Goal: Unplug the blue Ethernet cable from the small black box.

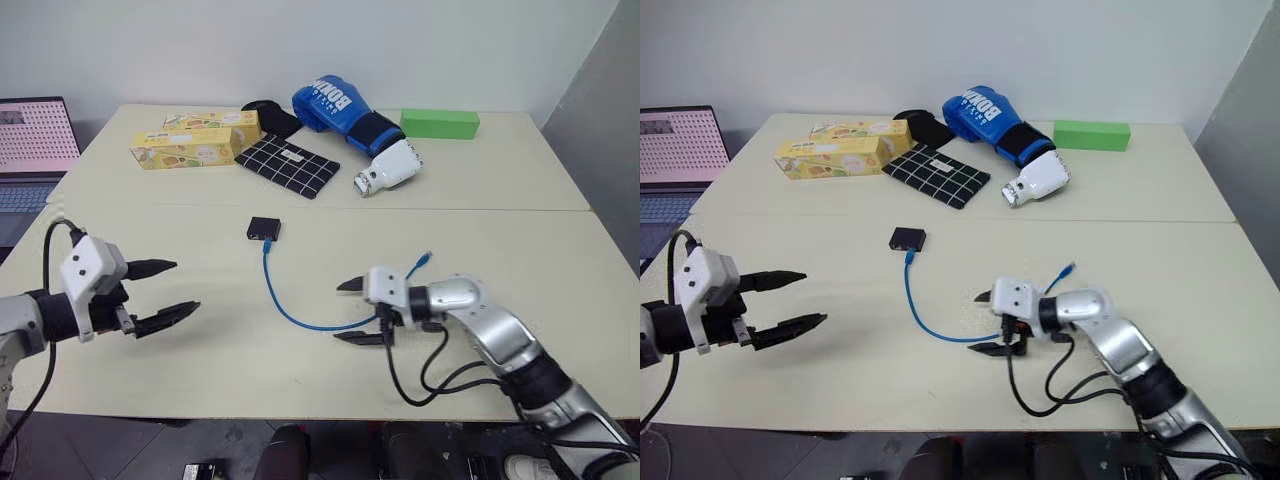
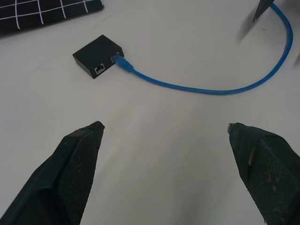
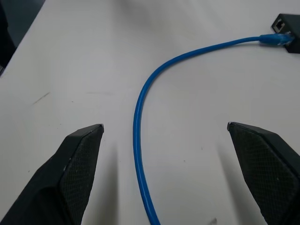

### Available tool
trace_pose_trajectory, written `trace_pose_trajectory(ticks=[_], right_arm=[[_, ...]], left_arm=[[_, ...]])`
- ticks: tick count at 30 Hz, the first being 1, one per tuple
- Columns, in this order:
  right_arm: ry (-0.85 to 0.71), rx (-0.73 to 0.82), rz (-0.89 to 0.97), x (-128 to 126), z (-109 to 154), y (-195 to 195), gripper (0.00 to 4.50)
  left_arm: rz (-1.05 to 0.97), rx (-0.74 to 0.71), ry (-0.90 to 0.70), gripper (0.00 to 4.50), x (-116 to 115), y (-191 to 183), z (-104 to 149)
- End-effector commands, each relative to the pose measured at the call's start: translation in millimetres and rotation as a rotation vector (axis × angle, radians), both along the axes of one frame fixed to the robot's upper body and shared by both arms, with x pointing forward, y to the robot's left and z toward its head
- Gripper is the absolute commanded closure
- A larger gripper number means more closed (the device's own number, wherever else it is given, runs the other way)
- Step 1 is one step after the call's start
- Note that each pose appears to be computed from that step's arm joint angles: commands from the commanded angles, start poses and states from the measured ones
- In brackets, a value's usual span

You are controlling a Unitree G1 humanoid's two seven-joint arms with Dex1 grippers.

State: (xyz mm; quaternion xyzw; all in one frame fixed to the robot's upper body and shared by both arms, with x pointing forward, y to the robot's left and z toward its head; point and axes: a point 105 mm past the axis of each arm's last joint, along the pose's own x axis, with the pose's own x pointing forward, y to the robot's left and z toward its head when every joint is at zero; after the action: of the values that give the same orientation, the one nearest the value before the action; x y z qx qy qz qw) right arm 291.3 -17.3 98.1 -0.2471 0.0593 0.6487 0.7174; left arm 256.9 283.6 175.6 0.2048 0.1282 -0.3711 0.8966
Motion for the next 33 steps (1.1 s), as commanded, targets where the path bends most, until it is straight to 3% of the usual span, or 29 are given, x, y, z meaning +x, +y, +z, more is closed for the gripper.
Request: trace_pose_trajectory(ticks=[1, 3, 6, 14, 21, 27, 33], right_arm=[[-0.015, -0.023, 0.022, 3, -7, 12, 0.02], [-0.006, -0.036, 0.015, 5, -14, 13, 0.02], [0.015, -0.056, 0.017, 5, -20, 12, 0.60], [0.049, -0.073, -0.001, 5, -25, 8, 2.43], [0.038, -0.086, 0.007, 3, -23, 4, 4.40], [0.029, -0.128, -0.009, 5, -23, -19, 4.49], [0.032, -0.288, -0.073, -1, -20, -107, 4.49]], left_arm=[[-0.009, 0.025, -0.059, 0.00, 1, 2, 18], [-0.019, 0.028, -0.058, 0.00, -1, 1, 18], [-0.034, 0.027, -0.043, 0.00, -3, 0, 18], [-0.068, 0.027, 0.001, 0.00, -9, -3, 10], [-0.100, -0.005, -0.007, 0.00, -7, -9, 14], [-0.135, -0.053, -0.008, 0.00, -7, -17, 16], [-0.236, -0.134, 0.038, 0.00, -17, -39, 17]])
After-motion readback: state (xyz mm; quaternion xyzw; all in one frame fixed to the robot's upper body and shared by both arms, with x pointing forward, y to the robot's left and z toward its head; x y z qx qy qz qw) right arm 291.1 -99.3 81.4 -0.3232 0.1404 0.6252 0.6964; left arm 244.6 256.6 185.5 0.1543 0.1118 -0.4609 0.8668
